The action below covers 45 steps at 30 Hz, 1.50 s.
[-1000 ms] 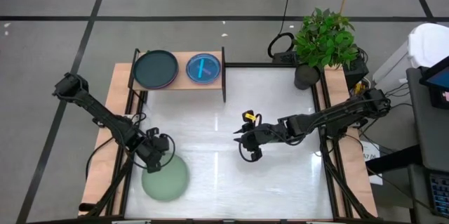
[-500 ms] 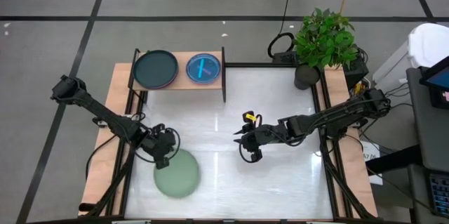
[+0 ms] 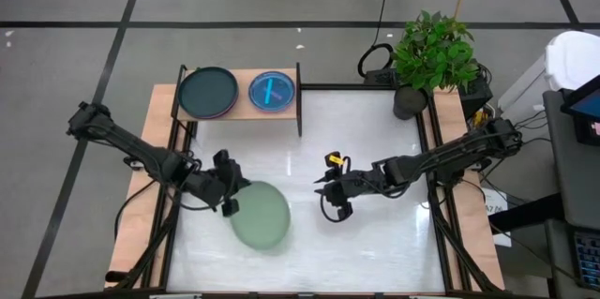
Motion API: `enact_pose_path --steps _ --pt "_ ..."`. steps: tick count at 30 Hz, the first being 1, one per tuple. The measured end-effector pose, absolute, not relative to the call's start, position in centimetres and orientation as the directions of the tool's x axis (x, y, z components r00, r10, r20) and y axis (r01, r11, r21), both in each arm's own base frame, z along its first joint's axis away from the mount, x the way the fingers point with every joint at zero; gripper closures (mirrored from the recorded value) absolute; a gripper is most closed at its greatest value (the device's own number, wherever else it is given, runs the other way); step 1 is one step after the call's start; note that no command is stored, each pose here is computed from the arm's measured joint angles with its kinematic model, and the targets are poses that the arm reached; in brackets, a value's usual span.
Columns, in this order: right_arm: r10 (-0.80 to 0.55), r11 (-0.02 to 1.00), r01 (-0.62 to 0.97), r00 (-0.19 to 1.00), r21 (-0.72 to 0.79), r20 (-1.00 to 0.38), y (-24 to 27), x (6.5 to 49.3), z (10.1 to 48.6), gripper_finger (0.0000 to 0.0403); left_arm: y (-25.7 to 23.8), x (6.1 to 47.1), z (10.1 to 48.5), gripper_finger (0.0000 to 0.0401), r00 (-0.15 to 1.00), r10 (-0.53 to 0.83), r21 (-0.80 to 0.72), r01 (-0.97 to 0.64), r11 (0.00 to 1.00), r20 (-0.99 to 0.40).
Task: Place and stack plates onto a shelf
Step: Stack the green plate on top of the black plate on the shelf
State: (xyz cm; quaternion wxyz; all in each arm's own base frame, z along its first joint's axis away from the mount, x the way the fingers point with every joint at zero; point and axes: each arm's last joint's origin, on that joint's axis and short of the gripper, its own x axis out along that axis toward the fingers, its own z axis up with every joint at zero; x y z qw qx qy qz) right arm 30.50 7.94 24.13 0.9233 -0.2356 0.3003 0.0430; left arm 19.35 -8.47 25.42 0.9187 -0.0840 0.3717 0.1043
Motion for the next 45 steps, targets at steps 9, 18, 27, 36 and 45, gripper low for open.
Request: enact_pose_path --steps 9,18,27,36,45 --pt "-0.117 0.879 -0.139 0.865 -0.457 -0.487 9.1 28.0 27.2 0.0298 -7.5 19.9 28.7 0.0395 0.721 0.199 -0.013 -0.277 0.961 -0.663" --pt "-0.073 0.897 -0.136 0.893 -0.420 -0.445 9.7 26.8 28.7 0.0298 -4.5 20.6 32.9 0.0395 0.720 0.398 0.095 -0.423 0.901 -0.569" --pt "-0.067 0.894 -0.154 0.882 -0.420 -0.467 10.0 26.5 28.5 0.0298 0.0 19.7 37.9 0.0395 0.637 0.543 0.156 -0.559 0.814 -0.548" --pt "-0.076 0.899 -0.159 0.860 -0.407 -0.504 9.9 26.3 28.1 0.0298 4.1 17.3 41.3 0.0395 0.499 0.663 0.198 -0.696 0.690 -0.558" --pt "-0.076 0.903 -0.155 0.860 -0.401 -0.504 9.9 26.3 28.1 0.0298 6.7 14.5 42.5 0.0395 0.324 0.726 0.228 -0.803 0.550 -0.607"
